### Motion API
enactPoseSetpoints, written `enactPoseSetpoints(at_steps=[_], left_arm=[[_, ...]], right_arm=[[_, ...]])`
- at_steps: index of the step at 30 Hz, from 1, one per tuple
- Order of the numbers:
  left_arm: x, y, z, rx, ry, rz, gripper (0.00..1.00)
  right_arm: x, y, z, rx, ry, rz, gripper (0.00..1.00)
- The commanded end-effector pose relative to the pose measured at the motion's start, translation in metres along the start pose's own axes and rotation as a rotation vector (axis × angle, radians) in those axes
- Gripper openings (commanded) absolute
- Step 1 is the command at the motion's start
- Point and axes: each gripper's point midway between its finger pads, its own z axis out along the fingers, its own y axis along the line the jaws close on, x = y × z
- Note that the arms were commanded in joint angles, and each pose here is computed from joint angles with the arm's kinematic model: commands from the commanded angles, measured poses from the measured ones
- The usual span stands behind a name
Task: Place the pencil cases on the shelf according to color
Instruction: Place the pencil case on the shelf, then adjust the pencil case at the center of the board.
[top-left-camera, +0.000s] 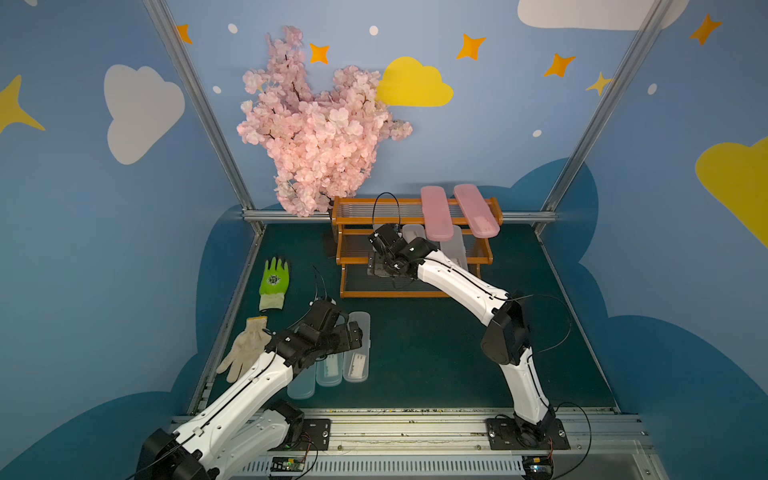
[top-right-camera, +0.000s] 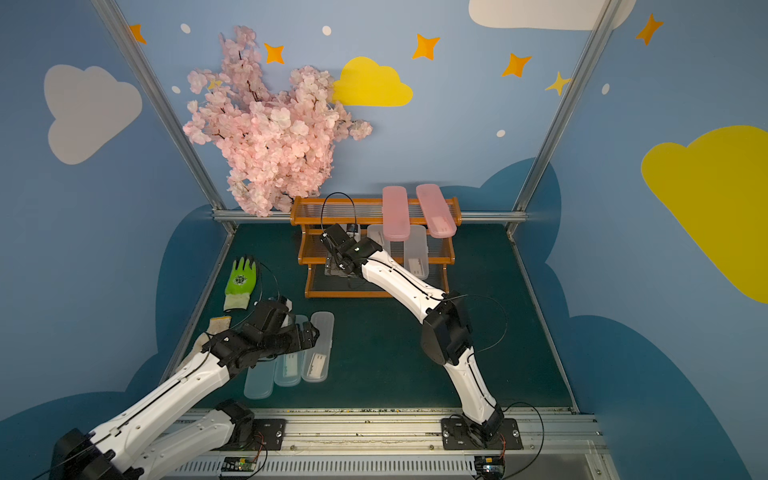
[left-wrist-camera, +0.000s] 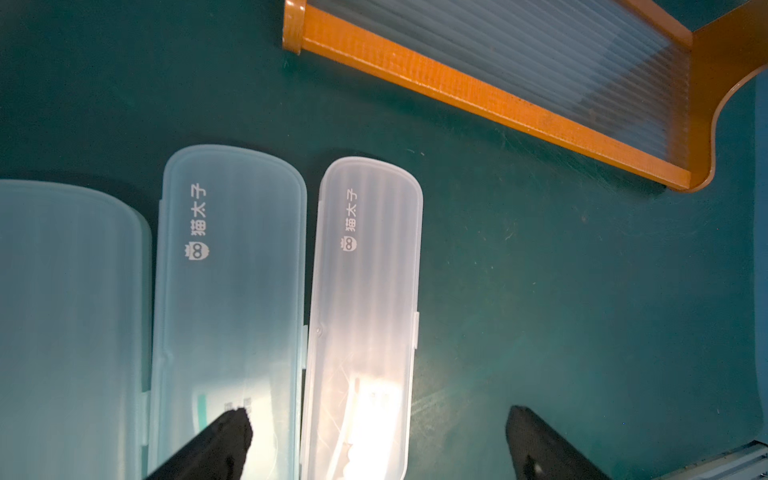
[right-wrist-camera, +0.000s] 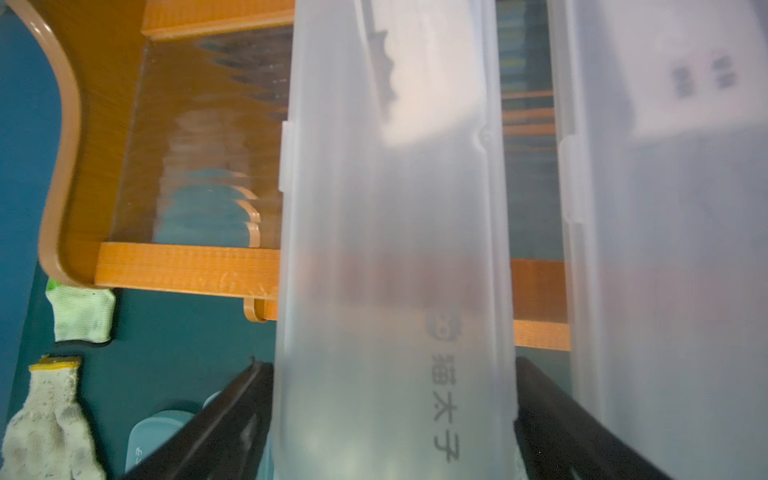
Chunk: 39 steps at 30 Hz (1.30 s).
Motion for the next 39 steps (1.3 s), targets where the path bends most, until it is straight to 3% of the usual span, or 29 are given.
enactPoseSetpoints(at_steps=[1,9,18,26,39], left_arm=[[0.005,-0.001,-0.003,0.026,0.011,-0.011,1.00],[0.012,0.002,-0.010,0.025,0.027,-0.030,1.00],[0.031,0.010,-0.016,-0.011,0.094,-0.051,1.00],[0.048,0.018,-0.006,-0.082,0.105,-0.053,1.00],[0.054,-0.003,0.033,-0.102,0.151,-0.012,1.00]], right_arm=[[-0.010,0.003,-0.020,-0.035,-0.010,-0.011,0.93],[-0.013,0.010,-0.064,-0.106,-0.033,-0.001,0.95],[0.015,0.011,-0.107,-0.190,-0.021,0.006,0.95],[0.087,0.001,-0.141,-0.232,-0.039,-0.101,0.94],[0.196,-0.074,-0.127,-0.182,0.094,-0.143,0.93]])
